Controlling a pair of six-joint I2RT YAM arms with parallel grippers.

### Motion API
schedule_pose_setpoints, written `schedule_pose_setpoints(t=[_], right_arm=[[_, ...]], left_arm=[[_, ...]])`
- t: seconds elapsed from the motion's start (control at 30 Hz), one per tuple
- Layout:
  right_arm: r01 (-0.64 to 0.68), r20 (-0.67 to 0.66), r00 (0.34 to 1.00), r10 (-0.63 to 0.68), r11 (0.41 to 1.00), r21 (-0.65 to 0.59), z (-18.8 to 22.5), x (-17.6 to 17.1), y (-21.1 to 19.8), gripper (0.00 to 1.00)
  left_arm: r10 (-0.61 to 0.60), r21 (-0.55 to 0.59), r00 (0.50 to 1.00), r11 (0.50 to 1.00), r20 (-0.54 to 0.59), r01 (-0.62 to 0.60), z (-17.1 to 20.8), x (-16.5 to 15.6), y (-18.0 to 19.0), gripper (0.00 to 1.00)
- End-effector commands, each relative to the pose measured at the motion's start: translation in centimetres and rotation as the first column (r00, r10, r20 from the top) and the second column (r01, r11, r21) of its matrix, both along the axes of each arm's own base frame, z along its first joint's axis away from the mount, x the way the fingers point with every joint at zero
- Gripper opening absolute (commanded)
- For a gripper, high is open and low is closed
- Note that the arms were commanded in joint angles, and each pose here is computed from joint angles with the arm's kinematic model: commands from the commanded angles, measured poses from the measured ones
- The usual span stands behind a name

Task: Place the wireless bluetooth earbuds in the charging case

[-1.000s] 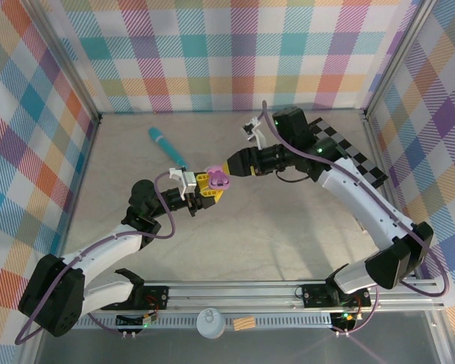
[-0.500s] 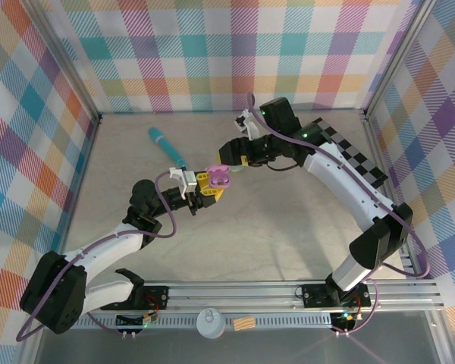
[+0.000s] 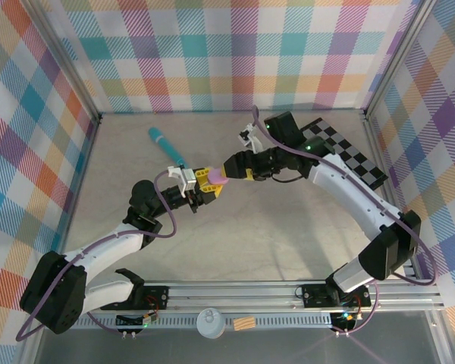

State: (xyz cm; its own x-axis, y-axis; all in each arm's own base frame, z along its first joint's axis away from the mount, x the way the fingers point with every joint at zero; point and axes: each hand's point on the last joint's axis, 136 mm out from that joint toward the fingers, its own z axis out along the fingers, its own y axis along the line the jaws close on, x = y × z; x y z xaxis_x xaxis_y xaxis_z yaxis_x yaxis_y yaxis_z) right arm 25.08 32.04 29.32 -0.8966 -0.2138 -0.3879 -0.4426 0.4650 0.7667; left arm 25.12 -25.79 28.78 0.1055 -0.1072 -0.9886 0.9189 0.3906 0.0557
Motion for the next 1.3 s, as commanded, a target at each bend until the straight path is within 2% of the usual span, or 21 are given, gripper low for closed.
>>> schedule_pose_setpoints(t=[0.0,0.1,0.3,0.57,0.73,0.93,1.2,1.27], right_arm=[[-0.041,-0.048,0.998,0.048,0.988,0.151,2.2,-1.0,1.2,0.7],[-0.039,-0.092,0.994,0.059,0.978,0.203,2.1,-1.1,1.9,0.67],[-0.021,-0.144,0.988,0.054,0.975,0.221,1.1,-0.9,2.3,0.55],[0.004,-0.186,0.981,0.047,0.964,0.266,1.0,-0.7,2.6,0.3],[0.01,-0.203,0.978,0.051,0.956,0.292,1.2,-0.7,2.8,0.25],[0.048,-0.187,0.982,0.001,0.964,0.261,0.7,0.0,2.3,0.23],[0.144,-0.164,0.98,-0.114,0.972,0.188,-1.8,2.5,0.2,0.23],[0.212,-0.16,0.969,-0.188,0.966,0.149,-3.7,4.2,-1.1,0.22]], left_arm=[[0.013,-0.054,0.995,0.999,0.094,-0.008,2.9,-0.3,0.1,0.32],[0.013,-0.062,0.995,0.998,0.1,-0.007,3.2,-0.3,0.1,0.32],[-0.003,-0.072,0.994,0.997,0.109,0.011,3.7,-0.6,0.1,0.32],[0.0,-0.07,0.995,0.998,0.103,0.007,3.6,-0.5,0.0,0.33],[0.011,-0.062,0.995,0.998,0.103,-0.005,3.1,-0.3,0.1,0.35],[0.028,-0.036,0.994,0.999,0.101,-0.025,2.5,-0.3,0.3,0.68],[0.081,0.055,0.991,0.995,0.107,-0.087,1.5,-0.7,1.2,0.99],[0.098,0.082,0.991,0.991,0.092,-0.105,0.6,-0.6,1.4,1.0]])
